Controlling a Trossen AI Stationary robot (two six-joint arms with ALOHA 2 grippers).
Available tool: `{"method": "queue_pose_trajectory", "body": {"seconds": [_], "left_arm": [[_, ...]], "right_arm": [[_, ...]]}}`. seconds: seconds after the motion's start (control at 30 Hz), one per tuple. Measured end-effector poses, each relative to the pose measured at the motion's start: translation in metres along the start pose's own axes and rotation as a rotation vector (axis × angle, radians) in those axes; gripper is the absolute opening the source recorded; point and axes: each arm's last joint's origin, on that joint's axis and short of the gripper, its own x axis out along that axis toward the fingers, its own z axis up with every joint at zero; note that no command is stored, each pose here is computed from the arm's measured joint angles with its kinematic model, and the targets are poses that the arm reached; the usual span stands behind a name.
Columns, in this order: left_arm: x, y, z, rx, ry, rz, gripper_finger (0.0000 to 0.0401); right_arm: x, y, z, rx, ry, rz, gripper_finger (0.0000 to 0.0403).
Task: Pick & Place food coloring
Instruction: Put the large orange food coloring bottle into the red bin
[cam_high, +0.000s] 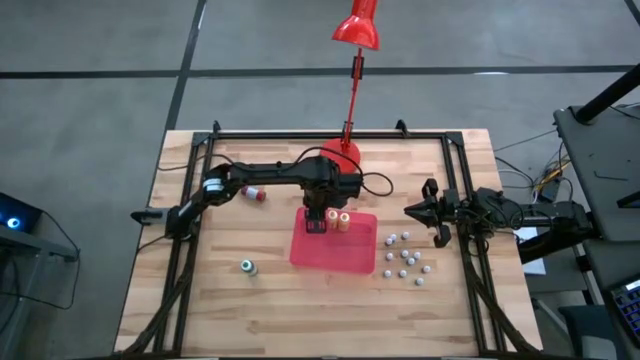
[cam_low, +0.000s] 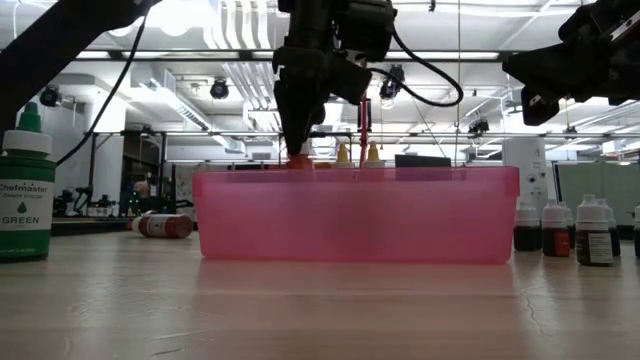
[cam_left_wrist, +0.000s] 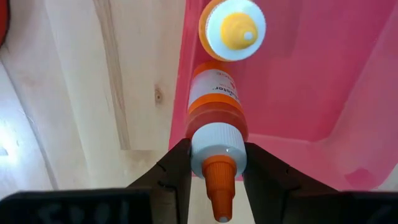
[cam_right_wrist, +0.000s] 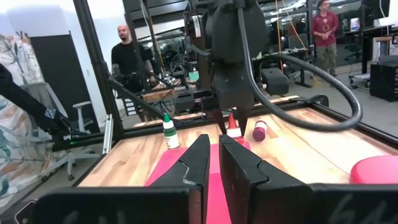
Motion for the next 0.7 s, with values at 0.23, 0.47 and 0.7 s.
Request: {"method": "queue_pose_trajectory", "body": {"seconds": [0.23, 0.47, 0.7], "left_arm": [[0.013, 0.000, 0.005, 0.000, 0.030, -0.002, 0.0096], [0.013, 0.000, 0.007, 0.003, 0.011, -0.002, 0.0096], [0.013, 0.000, 0.008, 0.004, 0.002, -0.002, 0.0096]], "right_arm": [[0.000, 0.000, 0.000, 0.000, 0.000, 0.000, 0.0029], [0.000, 0.000, 0.000, 0.003, 0.000, 0.000, 0.0029], [0.000, 0.000, 0.000, 0.002, 0.003, -0.001, 0.0029]]}}
